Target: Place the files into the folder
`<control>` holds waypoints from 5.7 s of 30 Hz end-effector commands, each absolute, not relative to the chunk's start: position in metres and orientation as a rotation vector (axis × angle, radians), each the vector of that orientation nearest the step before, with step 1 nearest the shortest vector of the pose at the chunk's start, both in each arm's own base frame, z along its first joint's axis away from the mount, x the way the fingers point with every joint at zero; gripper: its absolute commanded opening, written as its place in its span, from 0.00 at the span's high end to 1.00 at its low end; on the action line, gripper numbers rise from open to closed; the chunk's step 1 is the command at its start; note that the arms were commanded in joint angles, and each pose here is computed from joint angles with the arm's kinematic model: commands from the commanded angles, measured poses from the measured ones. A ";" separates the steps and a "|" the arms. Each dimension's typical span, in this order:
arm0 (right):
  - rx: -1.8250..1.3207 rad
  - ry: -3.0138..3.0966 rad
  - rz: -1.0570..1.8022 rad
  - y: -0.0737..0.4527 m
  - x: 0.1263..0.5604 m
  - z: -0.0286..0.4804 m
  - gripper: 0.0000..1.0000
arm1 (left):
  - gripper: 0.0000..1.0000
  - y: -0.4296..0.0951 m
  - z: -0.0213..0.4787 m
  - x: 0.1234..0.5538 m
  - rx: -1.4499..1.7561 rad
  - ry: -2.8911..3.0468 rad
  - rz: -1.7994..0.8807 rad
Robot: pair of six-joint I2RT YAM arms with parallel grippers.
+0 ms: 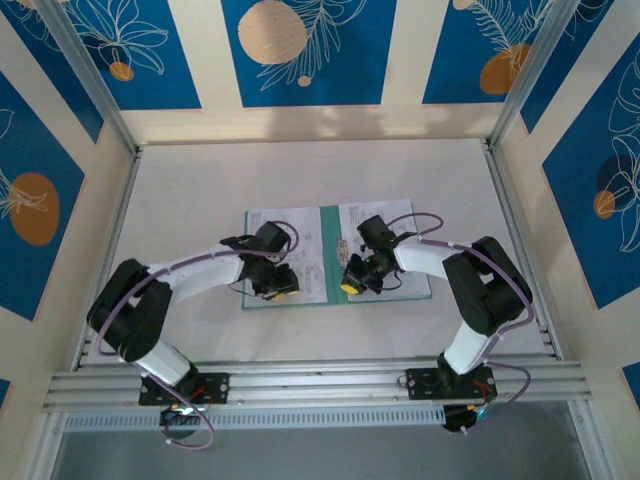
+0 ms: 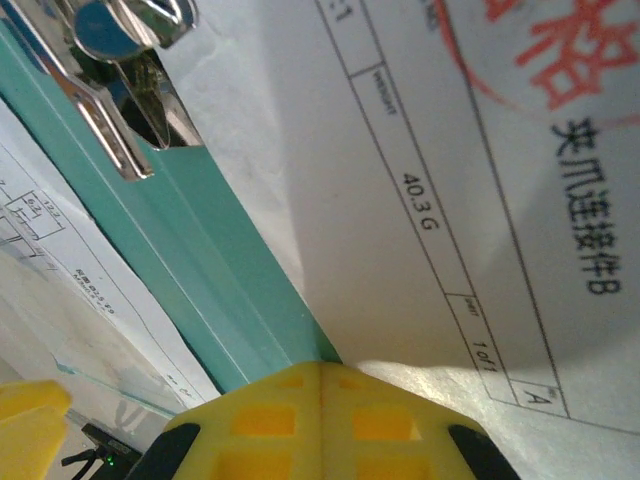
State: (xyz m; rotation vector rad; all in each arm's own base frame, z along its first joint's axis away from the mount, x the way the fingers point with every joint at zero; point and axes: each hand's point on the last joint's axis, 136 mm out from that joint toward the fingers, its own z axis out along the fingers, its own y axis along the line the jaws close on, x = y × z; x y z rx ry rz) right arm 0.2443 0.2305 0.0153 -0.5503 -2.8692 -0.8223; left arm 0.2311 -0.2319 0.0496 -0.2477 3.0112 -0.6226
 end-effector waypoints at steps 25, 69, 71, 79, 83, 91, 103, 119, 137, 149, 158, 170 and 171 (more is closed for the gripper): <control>-0.578 -2.799 -0.561 0.212 0.217 -0.012 0.95 | 0.50 -0.124 0.032 0.248 -0.316 3.038 -0.550; -0.569 -2.770 -0.545 0.215 0.212 -0.020 0.96 | 0.66 -0.170 0.074 0.229 -0.504 2.819 -0.919; -0.568 -2.769 -0.547 0.215 0.212 -0.020 0.96 | 0.67 -0.173 0.085 0.234 -0.507 2.768 -0.959; -0.573 -2.761 -0.564 0.213 0.215 -0.021 0.97 | 0.70 -0.183 0.119 0.243 -0.505 2.632 -1.105; -0.580 -2.760 -0.570 0.213 0.217 -0.021 0.97 | 0.75 -0.187 0.130 0.245 -0.495 2.596 -1.147; -0.566 -2.765 -0.598 0.215 0.222 -0.016 0.96 | 1.00 -0.190 0.128 0.242 -0.419 2.665 -1.081; -0.517 -3.012 -0.705 0.205 0.272 0.071 0.62 | 1.00 -0.152 0.148 0.237 -0.252 2.733 -0.650; -0.949 -2.847 -0.510 0.107 0.261 0.015 0.84 | 1.00 -0.165 0.196 0.226 -0.020 2.616 -0.703; -0.821 -2.839 -0.410 0.112 0.270 0.011 0.85 | 0.82 -0.326 0.224 0.193 0.719 2.519 -0.911; -1.069 -3.014 -0.273 0.064 0.269 0.068 0.75 | 0.45 -0.433 0.204 0.176 0.922 2.501 -1.330; -1.133 -3.001 -0.331 0.052 0.277 0.075 0.67 | 0.29 -0.462 0.207 0.179 0.832 2.453 -1.613; -0.939 -3.359 -0.538 0.055 0.322 0.139 0.01 | 0.00 -0.345 0.198 0.271 0.152 2.461 -1.423; -0.914 -3.415 -0.556 0.055 0.327 0.152 0.01 | 0.00 -0.330 0.199 0.278 0.098 2.456 -1.400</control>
